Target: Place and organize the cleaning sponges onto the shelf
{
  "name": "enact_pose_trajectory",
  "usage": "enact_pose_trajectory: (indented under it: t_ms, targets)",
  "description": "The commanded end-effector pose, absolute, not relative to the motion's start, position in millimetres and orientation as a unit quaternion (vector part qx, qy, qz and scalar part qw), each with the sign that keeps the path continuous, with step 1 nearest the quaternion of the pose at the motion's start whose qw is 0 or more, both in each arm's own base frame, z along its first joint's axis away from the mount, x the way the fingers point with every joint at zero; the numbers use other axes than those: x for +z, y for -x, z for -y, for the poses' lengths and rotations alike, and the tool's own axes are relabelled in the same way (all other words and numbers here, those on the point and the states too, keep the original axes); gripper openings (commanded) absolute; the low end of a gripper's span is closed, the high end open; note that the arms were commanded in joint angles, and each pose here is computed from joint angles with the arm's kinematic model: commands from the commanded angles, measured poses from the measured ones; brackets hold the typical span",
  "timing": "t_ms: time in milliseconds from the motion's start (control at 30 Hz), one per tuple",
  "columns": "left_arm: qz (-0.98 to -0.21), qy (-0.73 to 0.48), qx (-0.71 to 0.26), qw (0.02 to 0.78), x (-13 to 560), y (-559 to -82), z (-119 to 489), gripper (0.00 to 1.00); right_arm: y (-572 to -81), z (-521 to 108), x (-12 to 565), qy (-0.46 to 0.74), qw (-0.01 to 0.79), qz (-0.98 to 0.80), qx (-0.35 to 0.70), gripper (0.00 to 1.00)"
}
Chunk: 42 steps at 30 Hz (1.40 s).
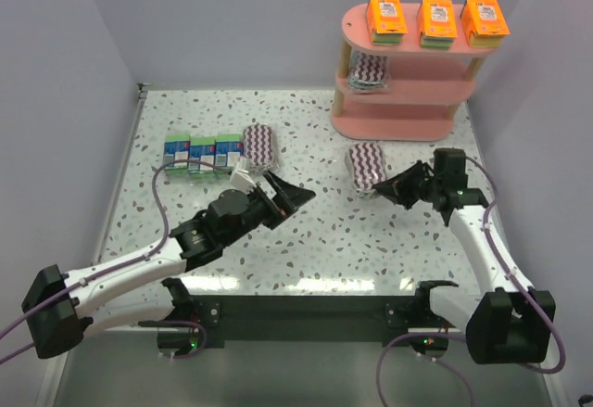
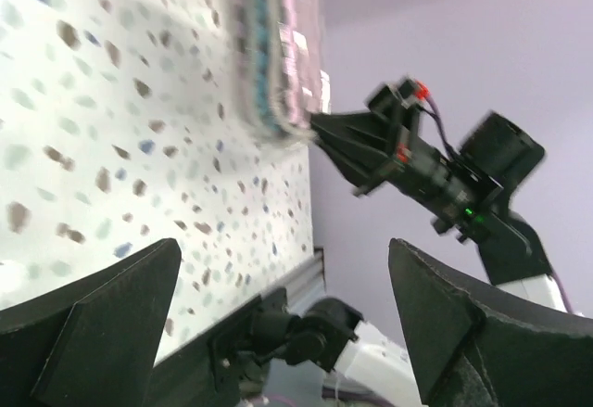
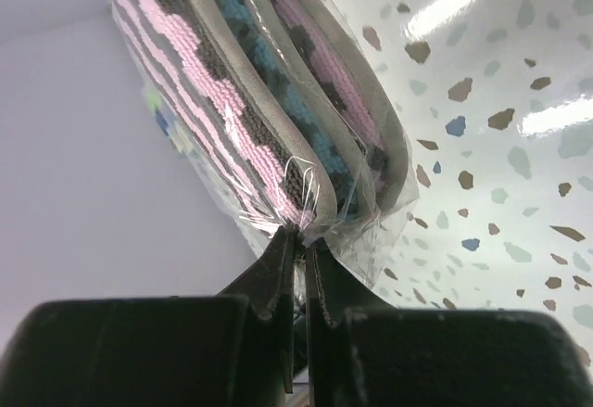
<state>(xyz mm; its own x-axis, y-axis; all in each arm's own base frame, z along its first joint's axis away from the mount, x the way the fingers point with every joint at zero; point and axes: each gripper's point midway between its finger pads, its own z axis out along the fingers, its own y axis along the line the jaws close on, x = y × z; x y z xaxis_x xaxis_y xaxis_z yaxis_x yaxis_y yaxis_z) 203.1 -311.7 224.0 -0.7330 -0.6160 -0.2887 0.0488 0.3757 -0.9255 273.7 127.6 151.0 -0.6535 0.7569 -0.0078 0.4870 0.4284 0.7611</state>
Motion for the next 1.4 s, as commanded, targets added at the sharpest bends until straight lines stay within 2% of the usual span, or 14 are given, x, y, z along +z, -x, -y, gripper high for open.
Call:
enact_pose_trajectory:
  t_ms: [0,133,267,433,633,733,867,1367]
  targets:
    - [-0.795,0.189,-0.45,0.361,210.6,-217.3,271.8,1.0,-278.9,-111.0,194.7,-0.373,0.199,-0.814,0.397,0.0]
    - [-0.798,0.199,-0.421,0.383,215.3,-227.7,245.3,1.0,-287.4,-96.8,227.6,-0.389,0.222,-0.803,0.394,0.0]
    - [-0.794,0.191,-0.416,0.4,232.9,-228.9,237.5,1.0,-308.1,-56.4,261.2,-0.431,0.277,-0.784,0.35,0.0]
    - [-0.794,0.189,-0.416,0.401,242.2,-225.5,232.1,1.0,-331.2,-14.6,281.7,-0.477,0.306,-0.759,0.321,0.0]
    - [-0.79,0.185,-0.403,0.422,251.4,-226.3,219.4,1.0,-380.3,25.5,321.9,-0.479,0.405,-0.697,0.348,0.0]
    - [-0.786,0.186,-0.403,0.43,255.3,-228.4,214.4,1.0,-406.2,30.2,327.0,-0.472,0.419,-0.678,0.377,0.0]
    - [-0.785,0.181,-0.399,0.438,257.6,-232.1,211.9,1.0,-442.8,32.3,327.0,-0.448,0.428,-0.663,0.42,0.0]
    - [-0.8,0.169,-0.389,0.425,238.3,-239.7,209.9,1.0,-522.4,25.0,314.9,-0.419,0.392,-0.655,0.491,0.0]
